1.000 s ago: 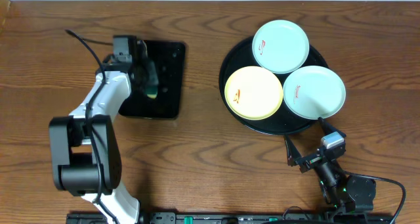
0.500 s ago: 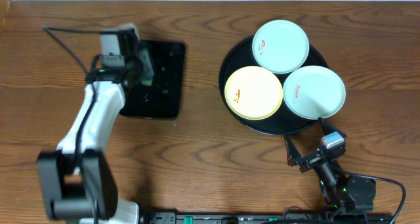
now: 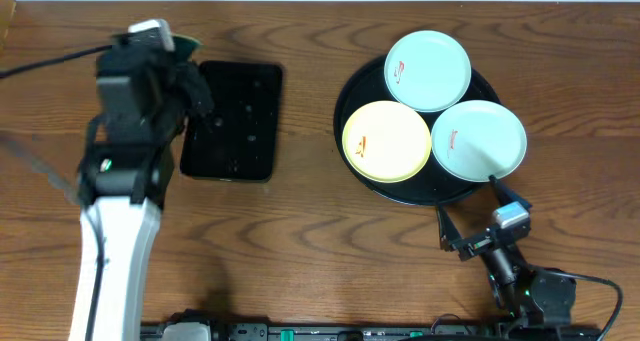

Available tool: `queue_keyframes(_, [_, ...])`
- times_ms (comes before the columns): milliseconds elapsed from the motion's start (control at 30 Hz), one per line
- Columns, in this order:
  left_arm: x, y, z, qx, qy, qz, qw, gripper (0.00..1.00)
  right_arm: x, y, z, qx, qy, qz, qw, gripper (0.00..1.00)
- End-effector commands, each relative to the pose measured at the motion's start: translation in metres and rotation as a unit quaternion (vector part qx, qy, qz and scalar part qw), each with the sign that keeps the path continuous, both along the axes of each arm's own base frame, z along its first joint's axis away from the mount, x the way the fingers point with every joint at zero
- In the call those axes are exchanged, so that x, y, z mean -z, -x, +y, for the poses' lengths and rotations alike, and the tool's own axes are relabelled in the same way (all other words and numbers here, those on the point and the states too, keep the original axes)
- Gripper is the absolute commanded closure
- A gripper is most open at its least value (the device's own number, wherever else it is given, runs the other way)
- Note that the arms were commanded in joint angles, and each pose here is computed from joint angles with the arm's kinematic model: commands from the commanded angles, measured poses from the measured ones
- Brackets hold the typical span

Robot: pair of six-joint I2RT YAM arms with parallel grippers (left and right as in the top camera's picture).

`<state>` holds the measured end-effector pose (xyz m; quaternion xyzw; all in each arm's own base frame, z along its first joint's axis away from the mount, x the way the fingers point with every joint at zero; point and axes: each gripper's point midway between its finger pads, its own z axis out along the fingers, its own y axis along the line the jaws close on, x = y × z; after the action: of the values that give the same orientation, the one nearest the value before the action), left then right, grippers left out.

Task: Clean dirty plates on tray and stack at the side
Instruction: 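Lift the sponge with the left gripper and carry it toward the yellow plate, then reach the right gripper to the yellow plate rim and grip it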

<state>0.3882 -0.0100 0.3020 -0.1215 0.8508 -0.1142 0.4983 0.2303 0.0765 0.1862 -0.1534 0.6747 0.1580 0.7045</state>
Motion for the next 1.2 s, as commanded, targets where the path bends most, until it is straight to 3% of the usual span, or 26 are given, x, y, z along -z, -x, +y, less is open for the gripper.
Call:
queue_keyframes(0, [0.024,0.004,-0.018,0.003,0.076,0.05,0.996,0.93,-0.015,0.014,0.023,-0.08,-0.055,-0.002,0.995,0.01])
queue_keyframes(100, [0.047,0.009,-0.056,0.048,0.14,0.108,0.983,0.93,-0.048,0.034,0.039,-0.146,-0.06,-0.068,0.985,0.01])
queue_keyframes(200, [0.072,0.01,-0.101,0.111,0.149,0.154,0.97,0.92,-0.09,0.059,0.046,-0.18,-0.039,-0.178,0.967,0.01])
queue_keyframes(267, [0.092,0.01,-0.129,0.143,0.14,0.18,0.963,0.92,-0.111,0.064,0.041,-0.166,-0.042,-0.201,0.965,0.01])
queue_keyframes(367, [0.12,0.008,-0.17,0.193,0.118,0.2,0.953,0.92,-0.124,0.05,0.031,-0.126,-0.026,-0.137,0.982,0.01])
queue_keyframes(500, [0.151,-0.002,-0.19,0.202,0.101,0.216,0.95,0.92,-0.127,0.025,0.018,-0.086,0.025,0.018,0.996,0.01])
queue_keyframes(667, [0.184,-0.008,-0.206,0.21,0.104,0.24,0.942,0.92,-0.15,-0.013,0.007,-0.087,0.072,0.178,0.977,0.01])
queue_keyframes(767, [0.194,-0.009,-0.218,0.22,0.101,0.241,0.94,0.92,-0.173,-0.038,0.01,-0.107,0.029,0.245,0.963,0.01])
queue_keyframes(900, [0.198,-0.008,-0.245,0.235,0.111,0.231,0.937,0.92,-0.179,-0.071,0.015,-0.131,-0.006,0.279,0.951,0.01])
queue_keyframes(1033, [0.205,-0.008,-0.26,0.204,0.128,0.236,0.941,0.92,-0.138,-0.116,-0.004,-0.042,-0.065,0.372,0.925,0.01])
queue_keyframes(1167, [0.225,-0.009,-0.266,0.158,0.124,0.243,0.949,0.92,-0.079,-0.137,-0.029,0.085,-0.034,0.457,0.885,0.01])
